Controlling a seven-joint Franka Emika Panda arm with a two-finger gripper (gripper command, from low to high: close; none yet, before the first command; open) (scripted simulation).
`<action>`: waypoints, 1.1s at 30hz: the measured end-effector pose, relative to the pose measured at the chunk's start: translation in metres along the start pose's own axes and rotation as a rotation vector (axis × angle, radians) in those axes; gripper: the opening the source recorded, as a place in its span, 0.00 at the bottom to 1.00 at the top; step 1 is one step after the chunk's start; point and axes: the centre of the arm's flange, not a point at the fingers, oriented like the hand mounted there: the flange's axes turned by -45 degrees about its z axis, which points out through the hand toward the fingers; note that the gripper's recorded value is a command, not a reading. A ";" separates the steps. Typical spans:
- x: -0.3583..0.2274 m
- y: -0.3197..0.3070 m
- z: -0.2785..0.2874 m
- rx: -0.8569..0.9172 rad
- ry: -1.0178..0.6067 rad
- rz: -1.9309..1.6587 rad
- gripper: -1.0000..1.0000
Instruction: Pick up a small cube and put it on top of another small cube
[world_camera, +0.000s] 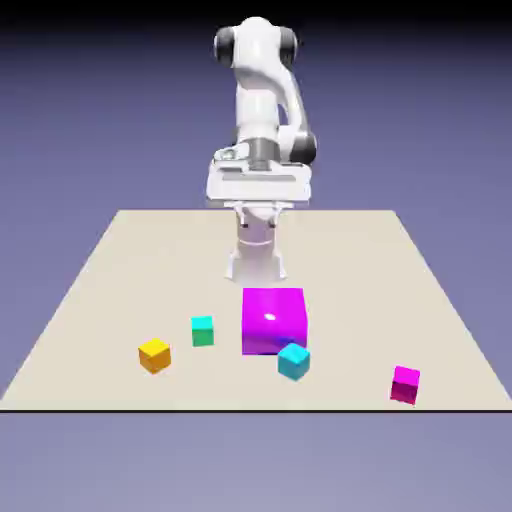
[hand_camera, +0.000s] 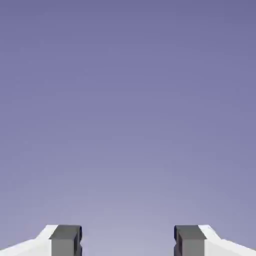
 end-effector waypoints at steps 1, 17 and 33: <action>-0.004 0.008 0.011 -0.011 -0.014 0.027 0.50; -0.143 0.147 0.140 -0.291 -0.238 0.482 0.50; -0.252 0.196 0.218 -0.420 -0.332 0.631 0.00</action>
